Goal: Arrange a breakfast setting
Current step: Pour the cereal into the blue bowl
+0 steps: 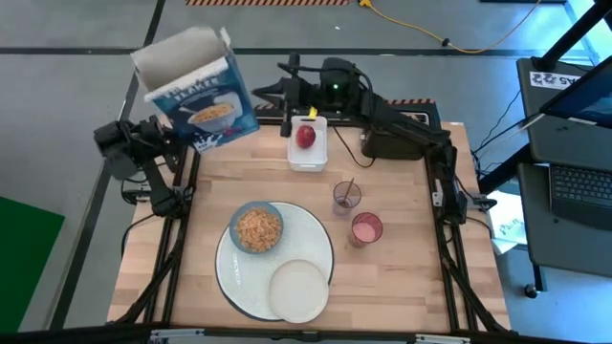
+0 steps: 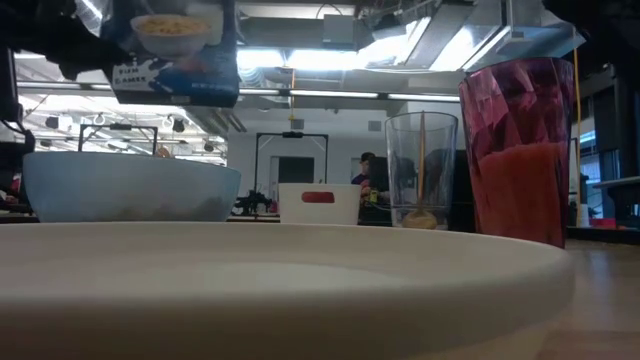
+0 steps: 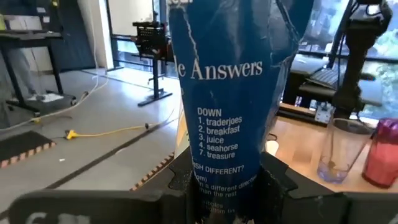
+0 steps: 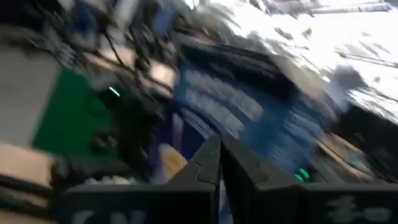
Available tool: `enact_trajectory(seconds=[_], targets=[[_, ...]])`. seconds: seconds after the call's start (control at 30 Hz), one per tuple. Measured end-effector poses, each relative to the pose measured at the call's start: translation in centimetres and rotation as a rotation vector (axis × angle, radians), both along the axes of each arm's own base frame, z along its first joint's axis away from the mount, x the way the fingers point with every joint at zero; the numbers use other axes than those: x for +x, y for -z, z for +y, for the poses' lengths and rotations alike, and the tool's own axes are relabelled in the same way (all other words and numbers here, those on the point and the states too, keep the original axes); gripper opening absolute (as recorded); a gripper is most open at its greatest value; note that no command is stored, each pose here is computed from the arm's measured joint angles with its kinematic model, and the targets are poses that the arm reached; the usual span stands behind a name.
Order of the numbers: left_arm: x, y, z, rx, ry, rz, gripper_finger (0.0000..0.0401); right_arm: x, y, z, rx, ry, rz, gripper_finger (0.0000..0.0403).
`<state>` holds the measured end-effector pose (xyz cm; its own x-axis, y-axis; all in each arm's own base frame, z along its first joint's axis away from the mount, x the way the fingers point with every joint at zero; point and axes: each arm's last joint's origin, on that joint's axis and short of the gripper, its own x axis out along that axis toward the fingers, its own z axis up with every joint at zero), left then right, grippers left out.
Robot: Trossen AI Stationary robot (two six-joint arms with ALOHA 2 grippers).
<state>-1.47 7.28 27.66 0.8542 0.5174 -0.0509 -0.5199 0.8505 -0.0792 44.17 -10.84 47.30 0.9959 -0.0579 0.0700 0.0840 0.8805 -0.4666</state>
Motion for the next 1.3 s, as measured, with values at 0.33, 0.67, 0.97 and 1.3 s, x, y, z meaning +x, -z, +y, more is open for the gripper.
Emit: enact_trajectory(seconds=[0.33, 0.67, 0.97, 1.3], targets=[[2.6, 0.9, -4.1, -0.008, -0.118, -0.059, 0.0091, -1.8, 0.0, -0.4, -0.084, 0.211, 0.171, 0.0014], [6.4, -3.4, -7.7, 0.009, -0.303, -0.06, 0.0086, -3.0, 0.1, -2.4, -0.085, 0.255, 0.228, 0.0014], [14.0, -4.1, -10.3, -0.045, -0.291, -0.087, 0.0085, -4.7, -0.4, -5.4, -0.072, 0.239, 0.227, 0.0014], [17.3, -3.9, -3.8, 0.023, -0.381, -0.085, 0.0085, -8.8, -1.8, -7.6, -0.071, 0.245, 0.284, 0.0014]])
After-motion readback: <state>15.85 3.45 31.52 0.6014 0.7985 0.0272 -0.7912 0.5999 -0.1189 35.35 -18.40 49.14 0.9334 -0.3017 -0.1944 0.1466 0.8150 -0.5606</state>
